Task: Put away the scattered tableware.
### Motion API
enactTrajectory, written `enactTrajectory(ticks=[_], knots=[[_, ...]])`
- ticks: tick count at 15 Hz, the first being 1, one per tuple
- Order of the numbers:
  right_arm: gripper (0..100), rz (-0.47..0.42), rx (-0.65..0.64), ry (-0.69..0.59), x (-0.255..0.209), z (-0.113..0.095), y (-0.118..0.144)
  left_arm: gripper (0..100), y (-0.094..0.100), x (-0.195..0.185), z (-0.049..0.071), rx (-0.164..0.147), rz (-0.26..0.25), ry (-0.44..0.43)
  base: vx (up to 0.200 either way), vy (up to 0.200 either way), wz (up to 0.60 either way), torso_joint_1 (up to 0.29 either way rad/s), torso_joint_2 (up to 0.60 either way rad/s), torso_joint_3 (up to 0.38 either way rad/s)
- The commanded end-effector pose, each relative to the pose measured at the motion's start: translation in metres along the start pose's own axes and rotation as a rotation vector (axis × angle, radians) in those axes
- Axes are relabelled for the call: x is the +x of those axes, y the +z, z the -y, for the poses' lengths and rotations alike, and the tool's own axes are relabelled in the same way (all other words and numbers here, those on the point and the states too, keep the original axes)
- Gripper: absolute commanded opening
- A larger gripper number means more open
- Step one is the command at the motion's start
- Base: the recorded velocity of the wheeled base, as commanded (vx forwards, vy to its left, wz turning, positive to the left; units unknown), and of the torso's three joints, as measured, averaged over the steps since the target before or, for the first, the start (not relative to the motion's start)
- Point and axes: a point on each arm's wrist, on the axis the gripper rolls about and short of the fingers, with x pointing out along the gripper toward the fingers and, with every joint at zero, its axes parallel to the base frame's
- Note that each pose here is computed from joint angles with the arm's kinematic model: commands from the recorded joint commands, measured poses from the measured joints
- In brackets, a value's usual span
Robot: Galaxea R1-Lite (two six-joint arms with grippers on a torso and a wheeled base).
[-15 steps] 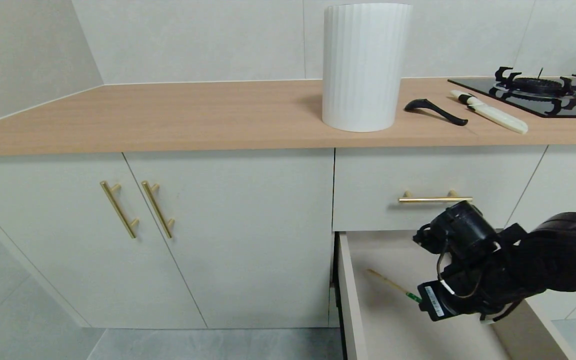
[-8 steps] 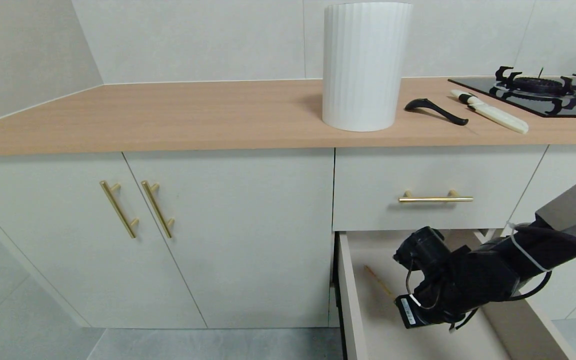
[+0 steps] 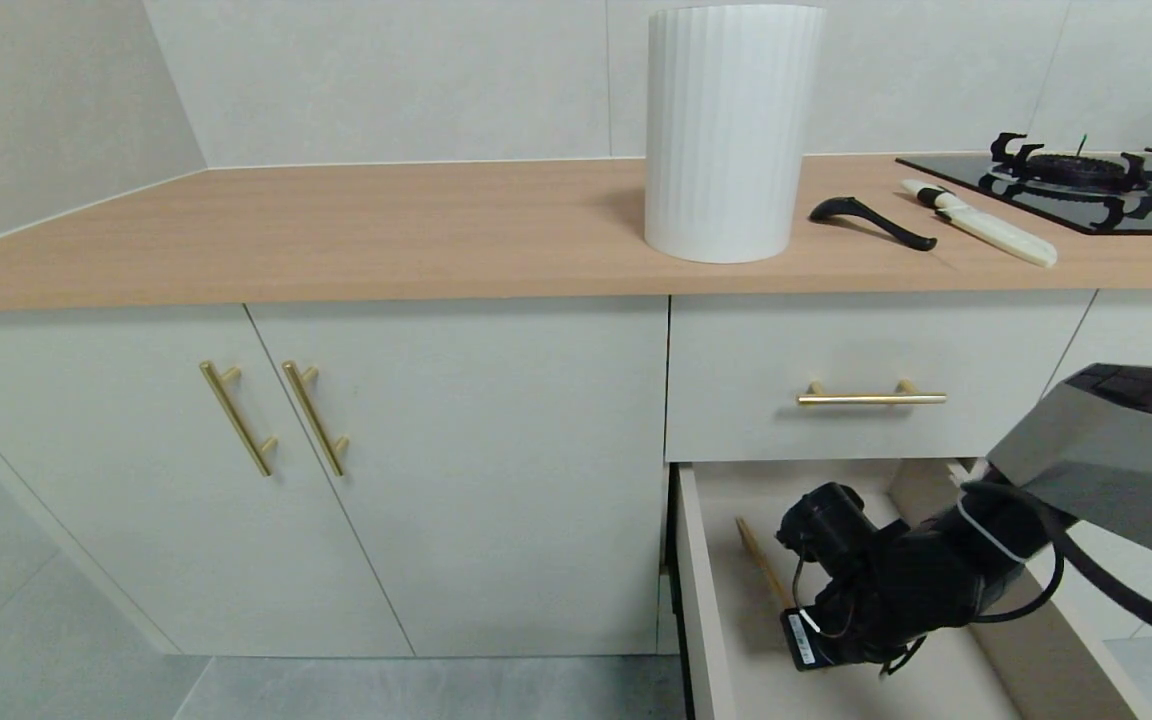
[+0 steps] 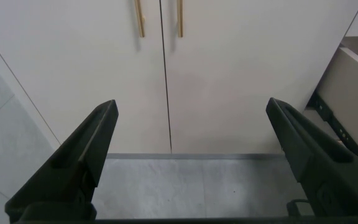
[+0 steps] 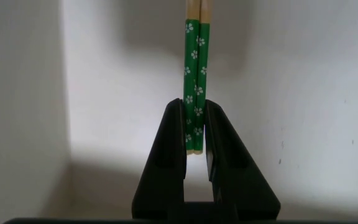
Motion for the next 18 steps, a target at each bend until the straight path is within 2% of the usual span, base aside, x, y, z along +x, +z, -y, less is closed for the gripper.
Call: enactTrajectory(ticks=[1,16,17,18], knots=[[0,-0.025,-0.006,-0.039,0.0223,-0.0001,-0.0064,100,0.0,0.0001,0.0,0.0,-0.001,0.001,0.0,0.0,0.0,0.0,0.0,0.0],[0,-0.019,-0.005,-0.043,0.0262,-0.0005,-0.0076,100,0.0002,0.0001,0.0,0.0,0.0,0.001,0.0,0.0,0.0,0.0,0.0,0.0],[100,-0.02,-0.004,-0.044,0.0267,0.0,-0.0077,100,0.0,0.0001,0.0,0.0,-0.001,0.001,0.0,0.0,0.0,0.0,0.0,0.0],[100,-0.02,-0.005,-0.044,0.0267,-0.0005,-0.0078,100,0.0,0.0001,0.0,0.0,-0.001,0.001,0.0,0.0,0.0,0.0,0.0,0.0]])
